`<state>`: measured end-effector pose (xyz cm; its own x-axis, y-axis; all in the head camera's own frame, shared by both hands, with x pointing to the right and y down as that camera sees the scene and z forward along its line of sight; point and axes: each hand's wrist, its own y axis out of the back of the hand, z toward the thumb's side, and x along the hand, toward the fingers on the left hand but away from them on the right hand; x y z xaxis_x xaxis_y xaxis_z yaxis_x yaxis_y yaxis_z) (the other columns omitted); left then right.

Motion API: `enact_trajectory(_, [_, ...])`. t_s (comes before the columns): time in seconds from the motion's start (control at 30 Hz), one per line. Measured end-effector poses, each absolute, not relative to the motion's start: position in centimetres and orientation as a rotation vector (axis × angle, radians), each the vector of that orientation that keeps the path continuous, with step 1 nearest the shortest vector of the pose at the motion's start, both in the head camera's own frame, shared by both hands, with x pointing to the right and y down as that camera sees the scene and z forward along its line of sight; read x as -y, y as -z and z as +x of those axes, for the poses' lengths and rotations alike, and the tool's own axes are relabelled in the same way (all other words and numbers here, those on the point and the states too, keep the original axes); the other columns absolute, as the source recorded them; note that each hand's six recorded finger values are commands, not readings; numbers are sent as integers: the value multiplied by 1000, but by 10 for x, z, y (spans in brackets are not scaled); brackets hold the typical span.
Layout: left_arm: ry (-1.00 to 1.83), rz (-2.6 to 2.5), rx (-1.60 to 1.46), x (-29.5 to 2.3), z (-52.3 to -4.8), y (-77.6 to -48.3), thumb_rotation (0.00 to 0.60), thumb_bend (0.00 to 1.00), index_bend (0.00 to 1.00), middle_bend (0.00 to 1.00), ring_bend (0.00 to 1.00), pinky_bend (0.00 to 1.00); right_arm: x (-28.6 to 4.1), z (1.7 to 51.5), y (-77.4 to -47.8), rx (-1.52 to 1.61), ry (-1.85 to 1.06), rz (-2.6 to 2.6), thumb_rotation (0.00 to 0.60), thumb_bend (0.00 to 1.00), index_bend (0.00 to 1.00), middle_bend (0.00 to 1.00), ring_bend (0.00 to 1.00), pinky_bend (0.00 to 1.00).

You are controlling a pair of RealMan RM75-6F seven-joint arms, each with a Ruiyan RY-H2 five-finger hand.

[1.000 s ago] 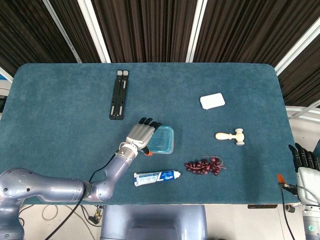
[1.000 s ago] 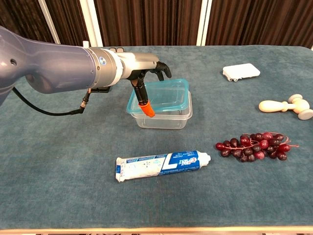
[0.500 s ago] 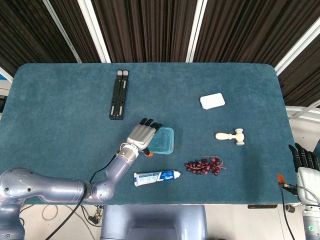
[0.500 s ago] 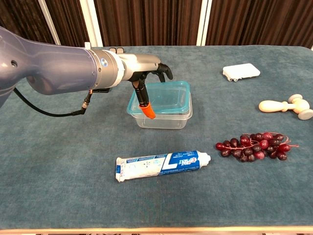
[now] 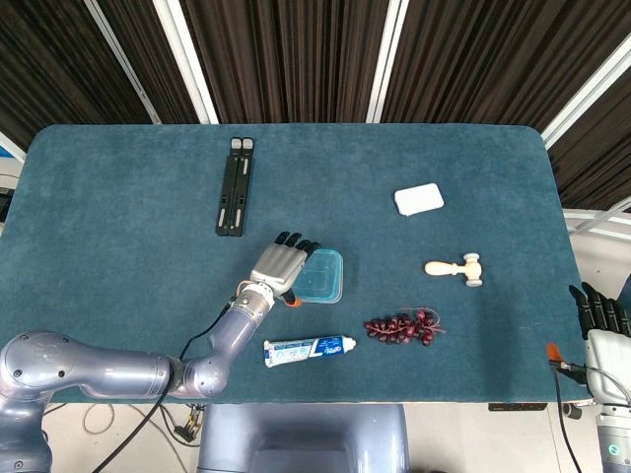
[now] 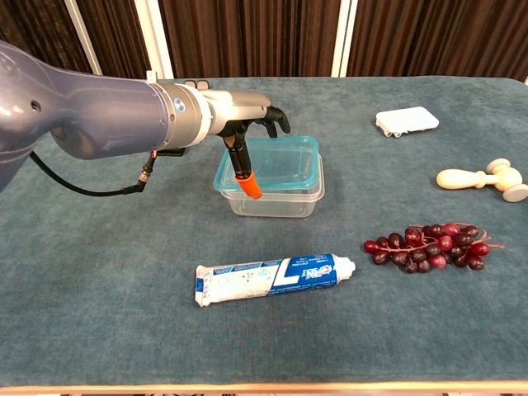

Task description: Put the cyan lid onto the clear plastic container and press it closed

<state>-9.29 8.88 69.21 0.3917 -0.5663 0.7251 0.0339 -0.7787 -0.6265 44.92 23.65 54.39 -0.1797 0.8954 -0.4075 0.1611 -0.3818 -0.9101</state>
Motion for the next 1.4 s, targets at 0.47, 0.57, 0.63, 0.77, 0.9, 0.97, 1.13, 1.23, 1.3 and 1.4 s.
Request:
enact_trajectory(0.47, [1416,-2087,-446,-90,-92,-695,600,142,119,254,0,0,-236,449,-544,1242,-1616,-1499,600,363,36,0,0,0])
enact_trajectory(0.57, [1422,-2085,-443,-91,-91,-696,600,141,119,253,0,0,-236,449,-544,1242,-1618,-1499,600,362,36,0,0,0])
enact_trajectory(0.63, [1424,-2082,-441,-91,-91,-697,600,139,119,252,0,0,-237,449,-544,1243,-1618,-1499,600,362,36,0,0,0])
enact_trajectory(0.77, [1430,-2074,-438,-91,-90,-697,600,135,119,249,0,0,-237,450,-544,1243,-1618,-1499,600,363,36,0,0,0])
enact_trajectory(0.9, [1437,-2066,-430,-92,-89,-698,600,132,119,245,0,0,-237,450,-544,1243,-1619,-1500,600,362,35,0,0,0])
enact_trajectory(0.97, [1442,-2062,-428,-93,-90,-698,600,131,119,244,0,0,-237,449,-544,1243,-1618,-1501,600,362,35,0,0,0])
enact_trajectory(1.13, [1446,-2052,-432,-93,-89,-698,600,130,119,241,0,0,-237,449,-544,1244,-1619,-1501,600,363,35,0,0,0])
enact_trajectory(1.23, [1447,-2048,-434,-93,-90,-698,600,130,119,240,0,0,-237,450,-544,1244,-1620,-1502,600,362,35,0,0,0])
enact_trajectory(1.3, [1448,-2049,-437,-92,-90,-698,600,130,119,239,0,0,-237,449,-544,1244,-1621,-1502,600,362,36,0,0,0])
enact_trajectory(1.4, [1448,-2046,-438,-92,-89,-699,600,130,119,235,0,0,-237,450,-544,1244,-1621,-1502,600,362,36,0,0,0])
